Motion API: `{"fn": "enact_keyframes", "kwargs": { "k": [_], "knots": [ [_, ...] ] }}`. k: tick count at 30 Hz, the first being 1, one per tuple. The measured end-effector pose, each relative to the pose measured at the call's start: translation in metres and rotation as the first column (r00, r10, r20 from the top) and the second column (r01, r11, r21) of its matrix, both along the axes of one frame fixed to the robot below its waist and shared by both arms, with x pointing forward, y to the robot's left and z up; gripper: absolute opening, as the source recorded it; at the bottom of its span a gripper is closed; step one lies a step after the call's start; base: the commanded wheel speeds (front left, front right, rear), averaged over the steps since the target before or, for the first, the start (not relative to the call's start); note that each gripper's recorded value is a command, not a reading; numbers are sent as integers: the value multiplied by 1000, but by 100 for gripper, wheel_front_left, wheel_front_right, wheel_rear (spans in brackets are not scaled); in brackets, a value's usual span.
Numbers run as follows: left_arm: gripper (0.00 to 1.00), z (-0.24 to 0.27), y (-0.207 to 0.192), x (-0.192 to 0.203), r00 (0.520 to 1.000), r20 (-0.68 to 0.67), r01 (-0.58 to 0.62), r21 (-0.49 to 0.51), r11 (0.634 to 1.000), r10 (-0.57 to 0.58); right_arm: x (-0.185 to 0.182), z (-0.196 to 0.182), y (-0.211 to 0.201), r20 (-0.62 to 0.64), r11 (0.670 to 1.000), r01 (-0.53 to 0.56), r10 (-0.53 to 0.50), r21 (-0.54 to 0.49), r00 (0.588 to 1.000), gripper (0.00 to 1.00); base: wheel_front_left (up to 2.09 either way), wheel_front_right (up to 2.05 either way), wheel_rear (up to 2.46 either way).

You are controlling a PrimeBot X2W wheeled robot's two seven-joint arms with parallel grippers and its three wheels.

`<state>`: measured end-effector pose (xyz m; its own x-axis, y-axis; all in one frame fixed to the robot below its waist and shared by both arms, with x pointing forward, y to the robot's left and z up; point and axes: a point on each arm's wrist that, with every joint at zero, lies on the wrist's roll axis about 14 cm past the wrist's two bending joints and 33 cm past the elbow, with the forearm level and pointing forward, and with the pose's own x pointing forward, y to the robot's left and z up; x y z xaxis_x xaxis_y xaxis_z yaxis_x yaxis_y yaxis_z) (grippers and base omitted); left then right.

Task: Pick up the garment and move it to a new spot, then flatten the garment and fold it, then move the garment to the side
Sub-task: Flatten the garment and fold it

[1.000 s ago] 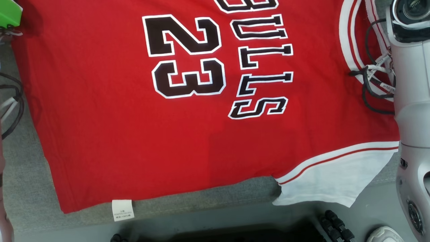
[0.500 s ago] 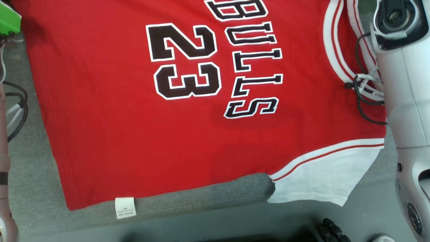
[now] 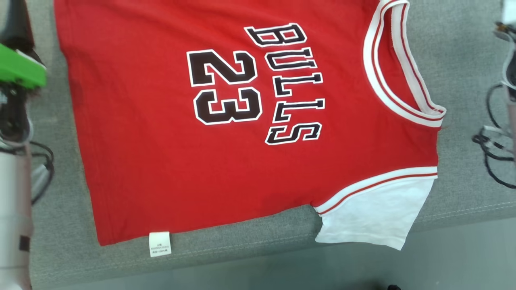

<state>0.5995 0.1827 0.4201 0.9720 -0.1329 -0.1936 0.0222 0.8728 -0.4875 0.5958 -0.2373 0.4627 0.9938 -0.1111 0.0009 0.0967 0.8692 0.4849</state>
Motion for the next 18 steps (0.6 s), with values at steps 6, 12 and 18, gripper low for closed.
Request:
{"fn": "enact_keyframes", "kwargs": {
  "k": [6, 12, 18],
  "knots": [
    [100, -4, 2, -39, 999, -10, -35, -34, 999, 35, -32, 3, -16, -18, 997, 15, -16, -81, 1000, 100, 0, 0, 0],
    [100, -4, 2, -82, 998, -8, -64, -49, 997, 64, -69, 5, -35, -50, 984, 33, -43, -176, 998, 100, 0, 0, 0],
    [100, -12, 6, -135, 989, -47, -142, -121, 983, 137, -105, 10, -35, -52, 981, 54, -65, -186, 997, 100, 0, 0, 0]
  ]
}}
